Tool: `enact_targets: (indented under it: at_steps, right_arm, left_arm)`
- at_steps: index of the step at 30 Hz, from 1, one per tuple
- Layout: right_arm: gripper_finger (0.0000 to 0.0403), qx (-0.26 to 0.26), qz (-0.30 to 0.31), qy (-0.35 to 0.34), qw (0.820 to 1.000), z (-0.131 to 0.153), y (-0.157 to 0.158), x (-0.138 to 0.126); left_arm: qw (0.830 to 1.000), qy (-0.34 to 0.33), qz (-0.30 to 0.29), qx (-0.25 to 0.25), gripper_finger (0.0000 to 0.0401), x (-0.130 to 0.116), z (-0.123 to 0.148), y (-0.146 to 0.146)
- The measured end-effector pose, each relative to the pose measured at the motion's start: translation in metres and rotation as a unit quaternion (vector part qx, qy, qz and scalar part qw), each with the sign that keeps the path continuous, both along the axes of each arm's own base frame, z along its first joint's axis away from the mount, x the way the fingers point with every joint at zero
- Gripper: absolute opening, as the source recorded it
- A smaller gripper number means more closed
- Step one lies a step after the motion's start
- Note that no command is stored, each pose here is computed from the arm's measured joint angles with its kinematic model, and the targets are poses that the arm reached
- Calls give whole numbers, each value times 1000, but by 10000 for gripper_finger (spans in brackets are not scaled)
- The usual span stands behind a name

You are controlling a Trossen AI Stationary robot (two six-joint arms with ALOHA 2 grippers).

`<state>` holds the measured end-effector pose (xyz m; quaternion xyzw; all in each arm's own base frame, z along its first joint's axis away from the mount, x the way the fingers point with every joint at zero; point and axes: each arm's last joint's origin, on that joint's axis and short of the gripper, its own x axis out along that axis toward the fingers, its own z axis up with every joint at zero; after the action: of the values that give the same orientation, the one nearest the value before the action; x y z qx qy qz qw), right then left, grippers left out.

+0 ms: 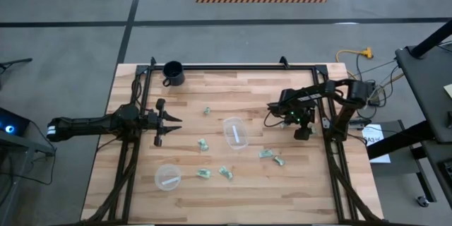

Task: Pick and place items into bin
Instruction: Put the stevia packet into the transparent bin

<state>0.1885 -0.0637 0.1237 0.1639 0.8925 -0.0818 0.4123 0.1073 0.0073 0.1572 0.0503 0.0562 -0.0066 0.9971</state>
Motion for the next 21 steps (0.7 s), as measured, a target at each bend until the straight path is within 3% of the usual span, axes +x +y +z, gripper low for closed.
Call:
enact_targets:
  at_steps: [21]
  right_arm:
    - [251,4,-10,11,1000,-12,-8,-1]
  left_arm:
    - [1000,0,0,0,94,0,0,0]
